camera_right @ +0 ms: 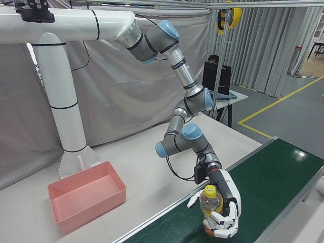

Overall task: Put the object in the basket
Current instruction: 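Lift the bottle off the conveyor and carry it toward the pink tray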

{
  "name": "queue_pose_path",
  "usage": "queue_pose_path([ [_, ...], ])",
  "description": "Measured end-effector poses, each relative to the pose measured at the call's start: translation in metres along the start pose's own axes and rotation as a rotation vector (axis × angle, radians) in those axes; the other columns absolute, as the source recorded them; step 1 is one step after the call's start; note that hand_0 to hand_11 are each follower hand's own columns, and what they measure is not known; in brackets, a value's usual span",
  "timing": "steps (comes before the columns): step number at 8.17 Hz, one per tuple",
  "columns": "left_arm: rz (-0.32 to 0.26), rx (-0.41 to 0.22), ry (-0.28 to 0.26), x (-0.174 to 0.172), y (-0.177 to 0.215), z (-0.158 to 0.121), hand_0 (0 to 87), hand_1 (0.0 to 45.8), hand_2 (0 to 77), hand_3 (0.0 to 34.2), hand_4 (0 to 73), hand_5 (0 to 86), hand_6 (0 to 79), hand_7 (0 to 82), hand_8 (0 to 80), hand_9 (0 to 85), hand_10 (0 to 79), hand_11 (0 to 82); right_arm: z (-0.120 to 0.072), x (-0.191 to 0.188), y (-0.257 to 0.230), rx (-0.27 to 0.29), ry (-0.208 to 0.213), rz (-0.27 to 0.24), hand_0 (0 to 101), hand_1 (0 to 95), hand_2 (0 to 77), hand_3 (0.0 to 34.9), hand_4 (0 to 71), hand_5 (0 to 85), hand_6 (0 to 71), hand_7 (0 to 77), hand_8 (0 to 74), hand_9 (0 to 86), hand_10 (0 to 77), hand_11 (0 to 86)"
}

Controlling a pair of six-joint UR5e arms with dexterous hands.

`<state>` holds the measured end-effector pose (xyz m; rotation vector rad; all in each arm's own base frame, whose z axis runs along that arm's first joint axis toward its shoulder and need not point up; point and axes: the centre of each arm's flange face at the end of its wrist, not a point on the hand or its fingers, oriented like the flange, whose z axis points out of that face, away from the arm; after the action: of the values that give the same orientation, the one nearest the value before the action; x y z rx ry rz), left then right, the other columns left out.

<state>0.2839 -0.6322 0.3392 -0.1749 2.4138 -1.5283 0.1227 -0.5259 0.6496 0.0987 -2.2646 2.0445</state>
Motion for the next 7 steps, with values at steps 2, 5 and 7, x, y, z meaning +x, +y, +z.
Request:
queue_pose_path([
  [2,-0.002,0.001,0.014,0.005,0.012,-0.002,79.8,7.1,48.5,0.0,46.4,59.5,54.5,60.5,60.0,59.5,61.1,50.7,0.000,0.000,0.000,-0.001,-0.001,0.000,0,0.0,0.0,0.2,0.0,0.0,0.0,0.5,0.0,0.0,0.0,0.0],
  [5,-0.045,-0.055,-0.053,-0.021,0.064,-0.016,79.8,7.1,48.5,0.0,46.9,59.5,54.5,60.5,60.0,59.5,61.1,50.7,0.000,0.000,0.000,-0.001,-0.001,0.000,0,0.0,0.0,0.2,0.0,0.0,0.0,0.5,0.0,0.0,0.0,0.0],
  [7,-0.089,-0.123,-0.203,-0.068,0.120,-0.038,79.9,5.4,52.9,0.0,46.9,59.5,55.1,60.5,60.0,59.5,61.1,50.7,0.000,0.000,0.000,-0.001,-0.001,-0.001,0,0.0,0.0,0.2,0.0,0.0,0.0,0.5,0.0,0.0,0.0,0.0],
])
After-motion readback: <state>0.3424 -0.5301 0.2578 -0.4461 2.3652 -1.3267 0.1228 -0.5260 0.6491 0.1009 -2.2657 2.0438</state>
